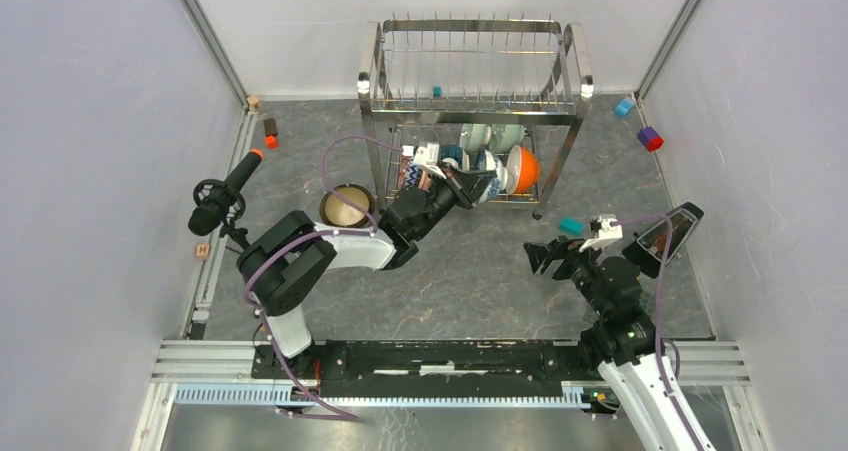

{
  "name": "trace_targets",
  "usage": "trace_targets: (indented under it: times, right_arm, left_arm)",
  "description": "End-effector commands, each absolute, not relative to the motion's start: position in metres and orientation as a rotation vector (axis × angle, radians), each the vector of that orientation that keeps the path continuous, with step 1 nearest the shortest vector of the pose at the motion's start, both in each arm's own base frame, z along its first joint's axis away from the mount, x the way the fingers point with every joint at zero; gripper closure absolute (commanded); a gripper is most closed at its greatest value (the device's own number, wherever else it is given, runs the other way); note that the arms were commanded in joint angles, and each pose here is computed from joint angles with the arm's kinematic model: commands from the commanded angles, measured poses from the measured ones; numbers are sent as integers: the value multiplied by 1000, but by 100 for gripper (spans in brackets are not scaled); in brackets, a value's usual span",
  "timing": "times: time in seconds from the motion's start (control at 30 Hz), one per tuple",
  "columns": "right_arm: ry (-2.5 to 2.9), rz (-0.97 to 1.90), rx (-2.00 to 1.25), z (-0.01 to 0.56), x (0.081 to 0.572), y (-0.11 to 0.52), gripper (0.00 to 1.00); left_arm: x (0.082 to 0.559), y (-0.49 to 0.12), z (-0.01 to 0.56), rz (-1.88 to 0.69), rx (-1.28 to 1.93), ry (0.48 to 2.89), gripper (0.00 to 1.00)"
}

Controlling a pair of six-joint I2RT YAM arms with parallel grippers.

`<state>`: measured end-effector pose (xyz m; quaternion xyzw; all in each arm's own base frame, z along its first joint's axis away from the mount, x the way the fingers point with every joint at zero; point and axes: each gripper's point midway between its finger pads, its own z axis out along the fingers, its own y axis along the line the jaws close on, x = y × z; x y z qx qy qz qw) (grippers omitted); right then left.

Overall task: Unload the bowls from the dish rack
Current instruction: Pick up the bowl from the dish rack.

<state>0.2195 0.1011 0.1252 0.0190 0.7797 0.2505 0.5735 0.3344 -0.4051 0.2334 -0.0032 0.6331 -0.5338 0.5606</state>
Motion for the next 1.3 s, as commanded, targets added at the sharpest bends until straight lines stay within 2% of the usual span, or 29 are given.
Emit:
trace_targets:
  times: [0.0, 0.47, 0.6, 0.87, 1.27]
  right_arm:
    - [1746, 597, 13, 162, 219, 102, 10]
    - [1748, 556, -24, 193, 214, 98, 8]
    - [1738, 577, -42, 204, 212, 102, 7]
    - [1790, 711, -165, 191, 205, 130, 7]
    - [1947, 765, -275, 167, 202, 146, 8]
  left_arm:
    - [312, -389, 298, -1361, -55, 1302, 98]
    - [243, -357, 277, -1323, -37, 1404, 98]
    - [224, -345, 261, -1228, -16, 1502, 98]
    - [190, -333, 218, -1039, 77, 1707, 98]
    - [159, -321, 171, -647, 445, 1908, 98]
